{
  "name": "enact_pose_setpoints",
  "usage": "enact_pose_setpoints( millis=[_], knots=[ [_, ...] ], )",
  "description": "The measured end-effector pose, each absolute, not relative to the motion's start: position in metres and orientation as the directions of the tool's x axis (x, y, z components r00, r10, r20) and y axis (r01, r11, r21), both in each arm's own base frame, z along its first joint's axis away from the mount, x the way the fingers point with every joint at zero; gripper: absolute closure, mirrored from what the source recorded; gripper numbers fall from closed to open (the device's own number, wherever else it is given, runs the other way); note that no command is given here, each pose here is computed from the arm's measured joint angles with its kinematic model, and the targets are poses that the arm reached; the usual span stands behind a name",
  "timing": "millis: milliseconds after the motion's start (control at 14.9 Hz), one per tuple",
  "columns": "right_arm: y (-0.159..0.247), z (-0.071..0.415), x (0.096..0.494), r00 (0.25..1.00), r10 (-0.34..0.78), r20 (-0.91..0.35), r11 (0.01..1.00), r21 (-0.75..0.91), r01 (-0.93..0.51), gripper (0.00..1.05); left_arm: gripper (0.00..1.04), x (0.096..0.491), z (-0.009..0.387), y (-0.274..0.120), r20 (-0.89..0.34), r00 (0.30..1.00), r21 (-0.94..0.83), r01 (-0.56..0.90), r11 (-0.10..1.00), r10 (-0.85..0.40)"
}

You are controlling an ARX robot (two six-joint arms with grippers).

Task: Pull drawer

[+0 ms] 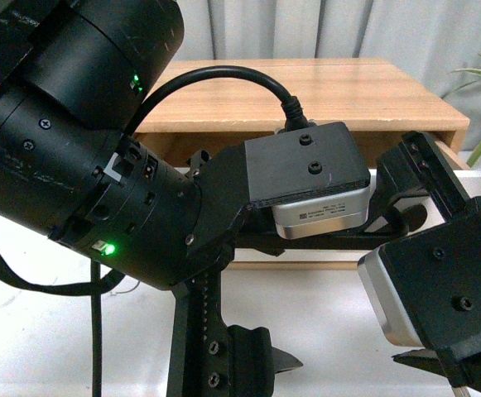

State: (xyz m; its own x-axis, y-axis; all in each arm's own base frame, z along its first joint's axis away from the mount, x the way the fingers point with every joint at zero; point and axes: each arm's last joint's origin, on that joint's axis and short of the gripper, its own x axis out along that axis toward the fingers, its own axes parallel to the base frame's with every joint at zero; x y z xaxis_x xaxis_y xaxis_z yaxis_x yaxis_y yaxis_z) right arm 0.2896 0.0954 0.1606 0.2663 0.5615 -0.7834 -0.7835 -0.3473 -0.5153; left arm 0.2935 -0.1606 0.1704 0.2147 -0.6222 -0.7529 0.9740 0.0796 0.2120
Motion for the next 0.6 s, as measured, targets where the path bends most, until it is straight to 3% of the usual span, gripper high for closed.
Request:
enact_pose_setpoints(
  millis=[603],
  knots=[
    [0.095, 0.151, 0.271, 0.288, 0.564, -0.774, -0.351, -0.540, -0.765, 0.06, 0.07, 0.275, 0.165, -0.159, -0.746, 0.233, 0.217, 0.971, 0.104, -0.624]
  ],
)
